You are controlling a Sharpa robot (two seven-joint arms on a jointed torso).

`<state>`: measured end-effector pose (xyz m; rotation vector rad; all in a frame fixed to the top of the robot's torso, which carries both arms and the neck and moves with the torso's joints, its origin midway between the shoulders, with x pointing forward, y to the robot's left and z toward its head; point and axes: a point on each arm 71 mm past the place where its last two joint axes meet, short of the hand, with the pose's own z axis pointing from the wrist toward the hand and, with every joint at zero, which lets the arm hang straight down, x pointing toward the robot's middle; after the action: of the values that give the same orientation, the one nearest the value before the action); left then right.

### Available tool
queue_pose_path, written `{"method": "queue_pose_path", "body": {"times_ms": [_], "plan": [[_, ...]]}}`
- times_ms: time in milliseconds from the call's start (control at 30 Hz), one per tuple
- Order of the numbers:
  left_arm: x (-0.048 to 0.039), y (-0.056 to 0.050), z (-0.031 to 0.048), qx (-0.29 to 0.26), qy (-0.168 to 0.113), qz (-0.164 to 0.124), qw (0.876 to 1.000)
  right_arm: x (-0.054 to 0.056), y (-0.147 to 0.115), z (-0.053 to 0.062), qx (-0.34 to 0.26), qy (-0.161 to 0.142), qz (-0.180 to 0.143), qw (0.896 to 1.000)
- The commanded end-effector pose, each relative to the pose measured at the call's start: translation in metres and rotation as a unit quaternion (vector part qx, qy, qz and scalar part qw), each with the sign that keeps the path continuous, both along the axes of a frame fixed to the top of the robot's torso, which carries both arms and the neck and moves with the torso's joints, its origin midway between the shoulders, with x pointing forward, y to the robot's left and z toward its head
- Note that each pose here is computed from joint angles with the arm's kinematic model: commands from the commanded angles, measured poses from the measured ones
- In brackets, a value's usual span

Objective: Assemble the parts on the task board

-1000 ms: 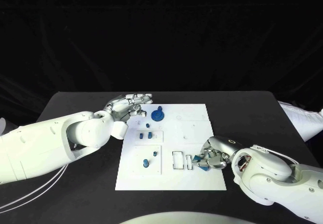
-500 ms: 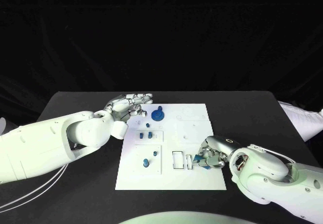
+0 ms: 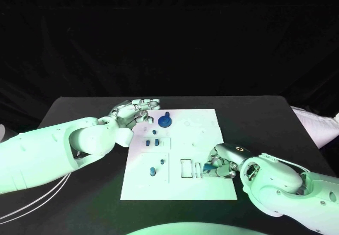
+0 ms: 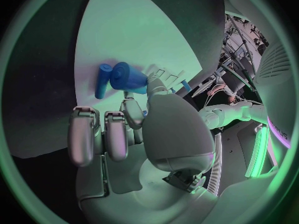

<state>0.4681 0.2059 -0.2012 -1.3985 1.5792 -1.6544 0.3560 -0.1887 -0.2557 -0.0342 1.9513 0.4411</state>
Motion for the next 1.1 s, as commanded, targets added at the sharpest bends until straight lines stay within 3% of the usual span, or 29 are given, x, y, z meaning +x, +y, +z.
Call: {"method": "queue_pose_path", "body": {"times_ms": [33,233,367,800,1100], "plan": [[-0.0009,-0.003,0.0012,-0.004,-0.005,-0.012,1.000,-0.001,0.000,0.003,0.040,-0.003,-0.027,0.999],[-0.0011,-0.004,0.0012,-0.004,-0.006,-0.013,1.000,0.000,0.005,0.016,0.092,-0.025,-0.046,0.994],[-0.0014,-0.004,0.0014,-0.005,-0.006,-0.014,1.000,0.000,0.009,0.019,0.106,-0.018,-0.051,0.993],[-0.0023,-0.008,0.0017,-0.006,-0.005,-0.018,1.000,0.002,0.035,0.007,0.090,0.047,-0.026,0.995],[-0.0031,-0.009,0.0020,-0.007,-0.005,-0.021,1.000,0.007,0.046,-0.001,0.066,0.057,-0.011,0.996]]}}
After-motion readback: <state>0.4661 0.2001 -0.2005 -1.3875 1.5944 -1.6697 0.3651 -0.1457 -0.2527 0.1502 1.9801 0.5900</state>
